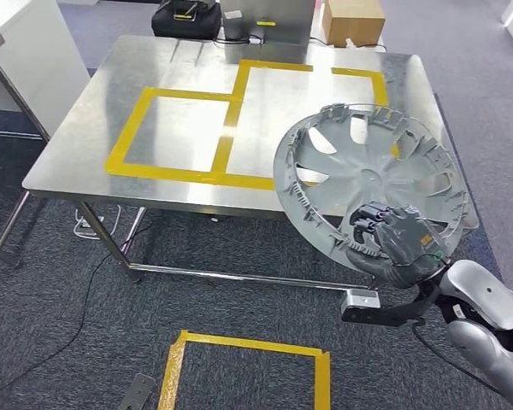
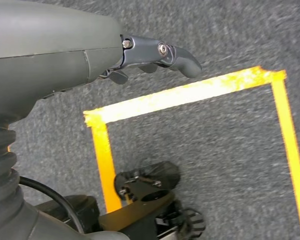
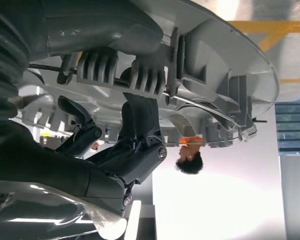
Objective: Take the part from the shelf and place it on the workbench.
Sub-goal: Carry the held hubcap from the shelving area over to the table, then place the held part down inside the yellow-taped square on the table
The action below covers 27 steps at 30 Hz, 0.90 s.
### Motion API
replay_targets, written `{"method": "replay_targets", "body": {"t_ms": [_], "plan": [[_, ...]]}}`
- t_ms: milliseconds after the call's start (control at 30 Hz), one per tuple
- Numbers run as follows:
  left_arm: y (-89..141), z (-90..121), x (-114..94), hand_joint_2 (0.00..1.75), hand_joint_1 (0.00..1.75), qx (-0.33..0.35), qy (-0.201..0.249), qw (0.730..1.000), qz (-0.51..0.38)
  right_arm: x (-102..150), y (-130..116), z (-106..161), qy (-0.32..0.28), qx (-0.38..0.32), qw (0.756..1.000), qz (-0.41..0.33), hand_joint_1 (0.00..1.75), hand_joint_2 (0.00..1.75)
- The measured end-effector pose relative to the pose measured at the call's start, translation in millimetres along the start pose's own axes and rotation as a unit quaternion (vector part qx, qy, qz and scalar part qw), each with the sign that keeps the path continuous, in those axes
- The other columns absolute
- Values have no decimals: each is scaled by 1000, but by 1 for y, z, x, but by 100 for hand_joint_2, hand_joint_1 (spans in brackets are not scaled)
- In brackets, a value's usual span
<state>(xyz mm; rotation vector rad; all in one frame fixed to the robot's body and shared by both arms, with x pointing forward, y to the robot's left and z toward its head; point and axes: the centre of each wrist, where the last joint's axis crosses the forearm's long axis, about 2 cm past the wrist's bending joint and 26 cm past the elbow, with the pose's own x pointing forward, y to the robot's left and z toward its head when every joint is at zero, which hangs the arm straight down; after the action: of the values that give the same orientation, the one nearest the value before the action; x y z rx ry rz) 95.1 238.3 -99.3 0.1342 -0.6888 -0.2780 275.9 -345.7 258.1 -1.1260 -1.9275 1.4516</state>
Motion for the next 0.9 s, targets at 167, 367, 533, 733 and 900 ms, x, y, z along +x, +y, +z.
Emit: {"method": "replay_targets", "body": {"t_ms": [167, 367, 533, 733, 900], "plan": [[0, 0, 0, 175, 0, -2, 0, 1000, 0, 1, 1, -2, 0, 0, 1000, -1, 175, 175], [1, -1, 1, 175, 0, -1, 0, 1000, -1, 5, 7, -7, -3, 5, 1000, -7, 175, 175], [1, -1, 1, 175, 0, -2, 1, 1000, -1, 9, 13, -9, -6, 14, 1000, -13, 175, 175], [0, -1, 2, 175, 0, -4, -2, 1000, -2, 11, 15, -14, -6, 17, 1000, -14, 175, 175], [-2, -1, 4, 175, 0, -8, 1, 1000, -9, 12, 22, -21, -6, 35, 999, -15, 175, 175]]}}
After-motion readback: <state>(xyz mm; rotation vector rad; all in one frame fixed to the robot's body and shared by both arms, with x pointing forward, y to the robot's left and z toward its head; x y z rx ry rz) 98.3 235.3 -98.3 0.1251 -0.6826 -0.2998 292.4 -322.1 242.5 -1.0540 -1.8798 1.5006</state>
